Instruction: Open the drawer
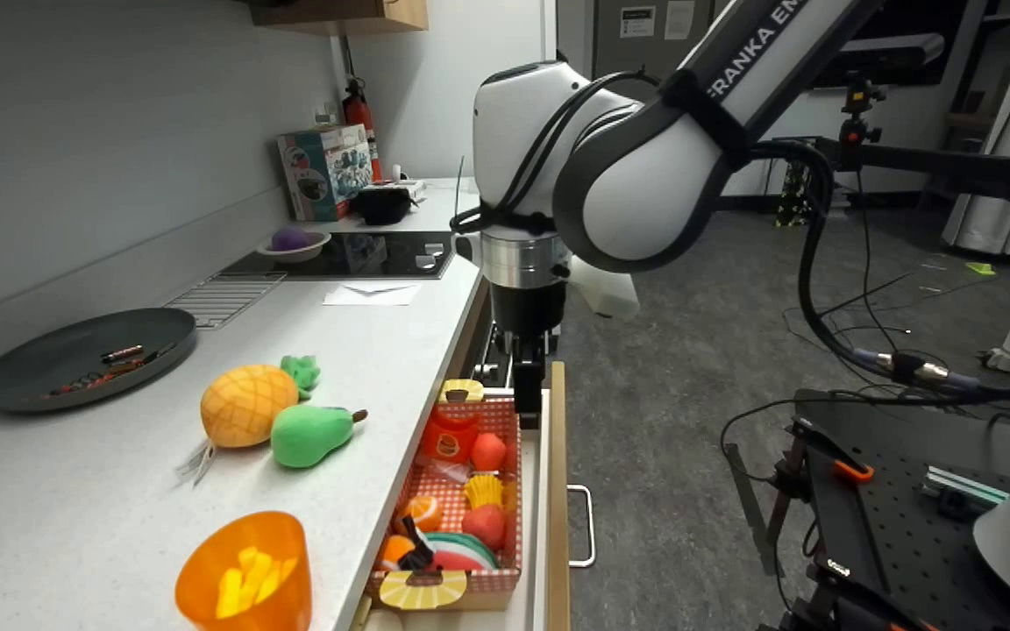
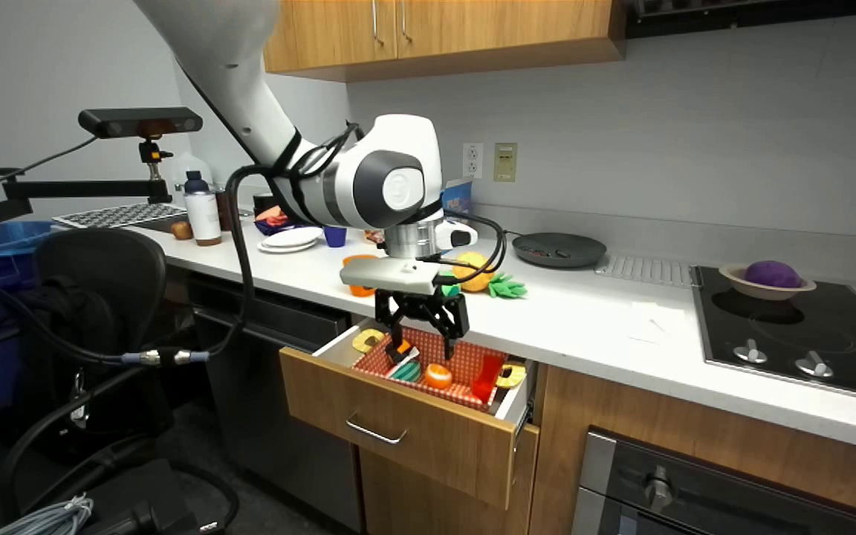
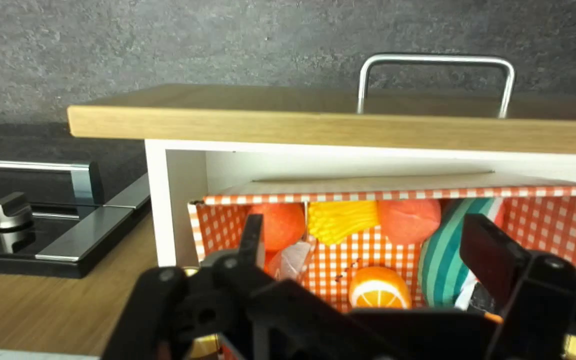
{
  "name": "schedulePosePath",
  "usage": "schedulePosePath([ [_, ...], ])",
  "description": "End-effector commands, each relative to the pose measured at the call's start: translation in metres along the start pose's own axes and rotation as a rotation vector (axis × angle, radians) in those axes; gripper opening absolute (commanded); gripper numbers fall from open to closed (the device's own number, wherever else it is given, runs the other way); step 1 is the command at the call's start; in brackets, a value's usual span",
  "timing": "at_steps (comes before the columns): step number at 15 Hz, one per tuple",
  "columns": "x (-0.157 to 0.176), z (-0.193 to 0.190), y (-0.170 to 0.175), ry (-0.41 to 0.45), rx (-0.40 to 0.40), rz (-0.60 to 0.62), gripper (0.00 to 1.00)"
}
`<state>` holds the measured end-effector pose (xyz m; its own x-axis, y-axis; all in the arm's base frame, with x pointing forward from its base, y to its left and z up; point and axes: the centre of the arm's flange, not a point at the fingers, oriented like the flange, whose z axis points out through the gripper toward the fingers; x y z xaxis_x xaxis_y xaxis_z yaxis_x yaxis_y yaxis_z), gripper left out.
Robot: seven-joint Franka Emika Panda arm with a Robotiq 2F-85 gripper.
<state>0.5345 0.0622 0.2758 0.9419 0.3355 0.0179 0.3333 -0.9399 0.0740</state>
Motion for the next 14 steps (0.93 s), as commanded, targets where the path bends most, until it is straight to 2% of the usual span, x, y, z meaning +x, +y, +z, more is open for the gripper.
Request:
schedulePosePath([
  [1, 0.025, 0.021, 0.014, 0.052, 0.056, 0.003, 1.00],
  [7, 0.035, 0.059, 0.027, 0.108, 0.126, 0.084, 1.00],
  [14, 0.005, 0.073, 0.019, 0.081, 0.150, 0.135, 1.00],
])
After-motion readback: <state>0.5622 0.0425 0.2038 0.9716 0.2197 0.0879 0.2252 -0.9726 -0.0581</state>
